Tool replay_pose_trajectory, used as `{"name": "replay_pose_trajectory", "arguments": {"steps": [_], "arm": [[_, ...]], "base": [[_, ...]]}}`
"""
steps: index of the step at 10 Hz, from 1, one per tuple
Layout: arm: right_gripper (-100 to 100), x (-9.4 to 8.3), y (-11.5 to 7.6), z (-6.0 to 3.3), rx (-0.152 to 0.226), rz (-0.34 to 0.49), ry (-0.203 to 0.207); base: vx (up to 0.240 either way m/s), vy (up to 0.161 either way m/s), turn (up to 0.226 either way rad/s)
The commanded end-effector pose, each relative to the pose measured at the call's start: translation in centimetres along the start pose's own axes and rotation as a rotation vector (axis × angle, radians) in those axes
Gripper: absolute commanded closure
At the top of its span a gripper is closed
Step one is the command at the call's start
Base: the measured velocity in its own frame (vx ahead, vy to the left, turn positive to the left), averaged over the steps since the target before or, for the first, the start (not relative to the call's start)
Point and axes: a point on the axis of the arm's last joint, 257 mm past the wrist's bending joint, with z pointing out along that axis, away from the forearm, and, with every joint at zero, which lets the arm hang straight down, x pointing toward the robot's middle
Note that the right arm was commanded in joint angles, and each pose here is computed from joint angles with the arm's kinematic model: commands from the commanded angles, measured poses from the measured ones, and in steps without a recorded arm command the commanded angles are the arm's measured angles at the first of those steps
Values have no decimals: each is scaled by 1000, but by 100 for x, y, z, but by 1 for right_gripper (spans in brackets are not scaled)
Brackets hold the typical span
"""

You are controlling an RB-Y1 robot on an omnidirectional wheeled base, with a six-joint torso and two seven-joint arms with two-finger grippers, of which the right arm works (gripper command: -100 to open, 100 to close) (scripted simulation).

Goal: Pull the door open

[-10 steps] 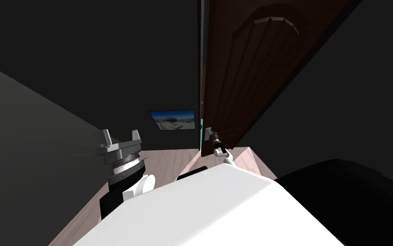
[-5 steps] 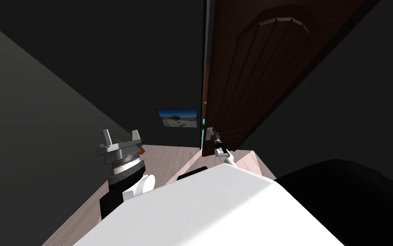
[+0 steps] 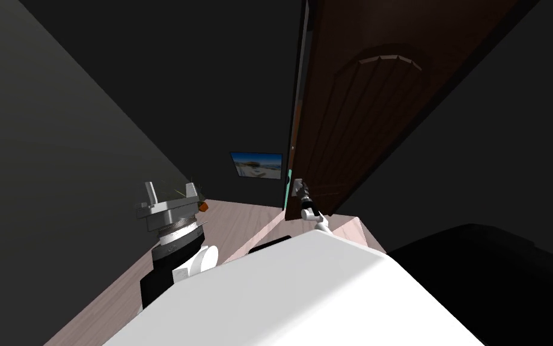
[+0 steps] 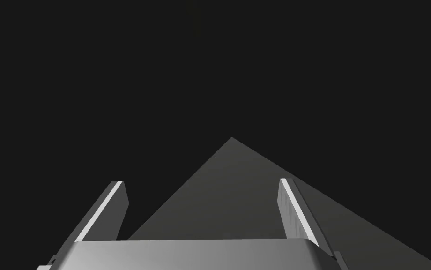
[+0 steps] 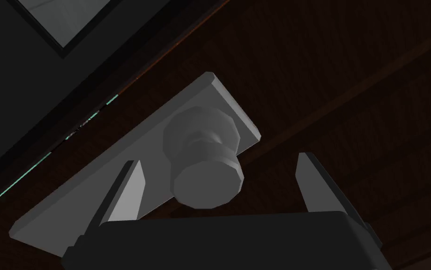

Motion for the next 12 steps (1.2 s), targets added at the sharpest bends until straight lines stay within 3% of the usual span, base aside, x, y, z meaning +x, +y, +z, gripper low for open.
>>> {"name": "replay_pose_trajectory", "arguments": {"steps": [1,3,4,7,8,11,12], "arm": [[-100,3,-2,-14,-2,92,-8],[-100,8,-10,-33,-5,205,-18],[-100,8,-10,-33,-5,214,-18],[-100,16,-30,-64,-9,394,-34],[-100,16,-30,-64,-9,405,-34],[-100,25,-56,-97,-13,584,-50],[-100,25,-56,-97,-14,592,-50]], "base": [[-84,-44,98],[-99,-37,88],[-71,-24,36],[-78,-32,97],[-72,-28,30],[-82,-30,88],[-66,-36,22]]}}
